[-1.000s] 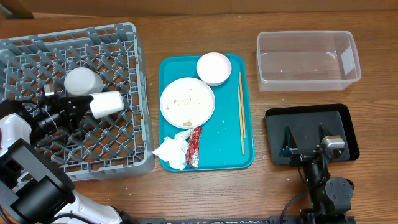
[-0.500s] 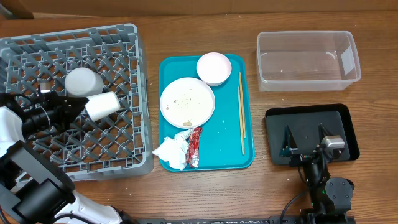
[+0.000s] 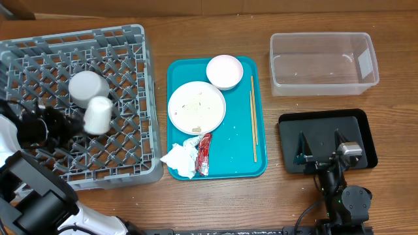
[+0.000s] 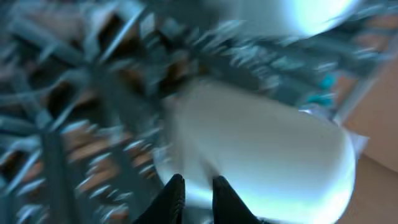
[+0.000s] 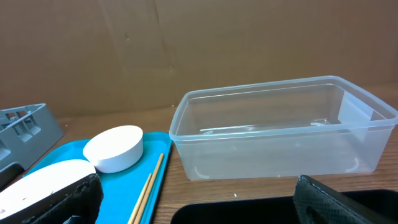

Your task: Sort waste into correct bins and load items into the dishwasher

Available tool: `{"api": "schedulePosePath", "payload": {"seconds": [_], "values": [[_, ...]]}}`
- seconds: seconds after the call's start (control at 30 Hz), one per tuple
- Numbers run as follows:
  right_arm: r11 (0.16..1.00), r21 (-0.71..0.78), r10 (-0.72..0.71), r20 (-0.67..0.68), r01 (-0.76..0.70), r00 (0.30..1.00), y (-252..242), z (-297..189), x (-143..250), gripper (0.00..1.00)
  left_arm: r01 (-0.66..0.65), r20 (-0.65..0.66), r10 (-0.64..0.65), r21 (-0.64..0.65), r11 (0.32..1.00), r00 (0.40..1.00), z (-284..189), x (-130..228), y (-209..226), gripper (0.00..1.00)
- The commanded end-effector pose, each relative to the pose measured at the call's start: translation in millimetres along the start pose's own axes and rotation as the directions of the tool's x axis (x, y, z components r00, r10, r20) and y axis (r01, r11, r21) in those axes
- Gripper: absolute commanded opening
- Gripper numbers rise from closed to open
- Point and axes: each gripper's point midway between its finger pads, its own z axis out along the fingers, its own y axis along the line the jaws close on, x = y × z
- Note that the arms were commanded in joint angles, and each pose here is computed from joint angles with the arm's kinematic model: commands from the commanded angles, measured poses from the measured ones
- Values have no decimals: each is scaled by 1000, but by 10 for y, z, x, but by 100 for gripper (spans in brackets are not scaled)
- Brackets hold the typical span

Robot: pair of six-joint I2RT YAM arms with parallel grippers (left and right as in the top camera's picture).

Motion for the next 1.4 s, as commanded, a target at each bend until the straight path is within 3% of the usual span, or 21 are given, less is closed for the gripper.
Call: {"api": "schedulePosePath", "payload": {"seconds": [0.0, 0.33, 0.6, 0.73, 0.93, 1.03, 1.07, 1.17, 1.23, 1.3, 1.37], "values": [[1000, 9, -4, 7, 4, 1000, -20, 1, 10, 100, 12, -5, -13, -156, 988, 1000, -11, -25, 188, 20], [1000, 9, -4, 7, 4, 1000, -20, 1, 10, 100, -40, 43, 48, -170, 985, 998, -679, -34, -289, 18], [1000, 9, -5, 7, 5, 1000, -20, 1, 10, 100, -242, 50, 253, -169, 955, 966, -856, 158, -674, 17], [1000, 9, -4, 7, 4, 1000, -20, 1, 10, 100, -385, 59, 394, -124, 914, 917, -855, 360, -1018, 17], [1000, 9, -4, 7, 4, 1000, -20, 1, 10, 100, -630, 79, 634, -70, 773, 769, -784, 866, -1667, 22], [1000, 9, -4, 7, 4, 1000, -20, 1, 10, 100, -716, 54, 718, -57, 696, 694, -654, 1117, -1897, 29], [1000, 9, -4, 7, 4, 1000, -20, 1, 10, 100, -740, 39, 742, -52, 670, 669, -590, 1199, -1960, 37], [1000, 9, -4, 7, 4, 1000, -20, 1, 10, 100, -801, -28, 800, -39, 598, 599, -365, 1454, -2096, 63], [1000, 9, -4, 7, 4, 1000, -20, 1, 10, 100, -830, -78, 827, -35, 556, 557, -212, 1600, -2145, 98], [1000, 9, -4, 7, 4, 1000, -20, 1, 10, 100, -854, -130, 845, -23, 520, 518, -56, 1754, -2173, 89], [1000, 9, -4, 7, 4, 1000, -20, 1, 10, 100, -864, -186, 846, -36, 502, 499, 100, 1875, -2158, 65]]}}
